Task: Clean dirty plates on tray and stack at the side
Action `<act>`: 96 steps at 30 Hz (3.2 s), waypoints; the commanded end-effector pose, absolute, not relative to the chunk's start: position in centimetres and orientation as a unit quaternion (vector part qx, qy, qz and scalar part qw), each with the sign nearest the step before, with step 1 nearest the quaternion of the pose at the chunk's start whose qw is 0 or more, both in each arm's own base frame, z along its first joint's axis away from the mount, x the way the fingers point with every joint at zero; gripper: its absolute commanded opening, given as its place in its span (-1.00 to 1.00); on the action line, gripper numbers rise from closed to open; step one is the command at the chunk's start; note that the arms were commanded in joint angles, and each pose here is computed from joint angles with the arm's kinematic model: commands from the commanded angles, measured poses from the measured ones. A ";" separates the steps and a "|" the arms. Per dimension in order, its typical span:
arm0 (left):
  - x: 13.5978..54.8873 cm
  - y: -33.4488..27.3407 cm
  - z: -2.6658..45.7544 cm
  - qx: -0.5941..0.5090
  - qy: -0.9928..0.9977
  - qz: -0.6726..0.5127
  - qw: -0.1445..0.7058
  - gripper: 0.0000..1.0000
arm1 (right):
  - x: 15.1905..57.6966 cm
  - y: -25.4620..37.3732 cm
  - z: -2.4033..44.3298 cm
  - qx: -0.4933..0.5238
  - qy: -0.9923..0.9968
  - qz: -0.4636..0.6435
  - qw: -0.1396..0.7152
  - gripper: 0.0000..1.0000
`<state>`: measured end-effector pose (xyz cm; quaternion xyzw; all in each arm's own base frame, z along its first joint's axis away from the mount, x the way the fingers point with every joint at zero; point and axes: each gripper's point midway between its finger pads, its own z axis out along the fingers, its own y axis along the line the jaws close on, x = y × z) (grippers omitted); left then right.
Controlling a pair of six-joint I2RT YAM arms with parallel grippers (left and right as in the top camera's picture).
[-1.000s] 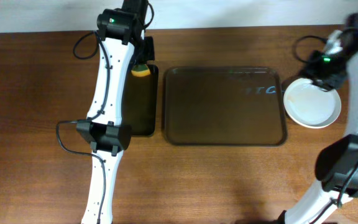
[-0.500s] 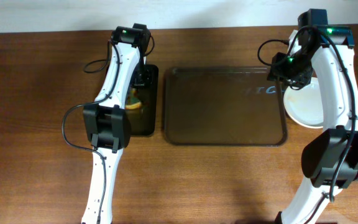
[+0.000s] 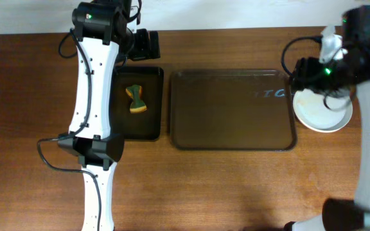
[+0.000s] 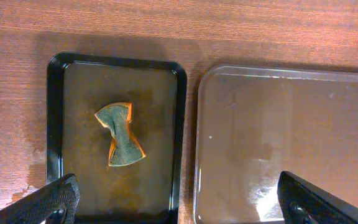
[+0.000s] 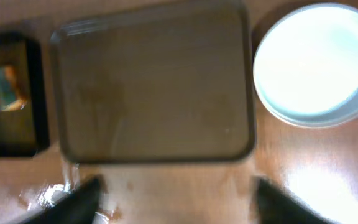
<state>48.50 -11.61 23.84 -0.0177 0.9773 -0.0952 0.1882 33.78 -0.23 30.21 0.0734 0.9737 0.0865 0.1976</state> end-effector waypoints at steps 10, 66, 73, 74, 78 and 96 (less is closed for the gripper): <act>48.7 -11.5 23.0 -0.022 0.979 -0.099 0.177 0.99 | 30.3 0.1 32.5 0.067 0.972 0.080 0.209 0.97; 49.0 -10.0 37.8 0.002 0.888 -0.103 0.449 0.99 | 24.1 4.9 16.0 -0.132 0.716 0.047 0.684 0.97; 38.8 -3.2 34.5 0.032 0.843 -0.032 0.536 1.00 | 24.1 4.9 16.0 -0.131 0.716 0.047 0.684 0.97; 37.7 -2.8 33.6 0.044 0.837 -0.020 0.545 0.99 | 24.1 4.9 16.0 -0.132 0.716 0.047 0.684 0.96; 31.8 -2.0 28.7 0.087 0.788 0.022 0.610 0.99 | 24.1 4.9 16.0 -0.131 0.716 0.047 0.684 0.97; 24.5 -1.6 15.7 0.146 0.718 0.087 0.675 0.99 | 24.1 4.9 16.0 -0.131 0.716 0.047 0.684 0.97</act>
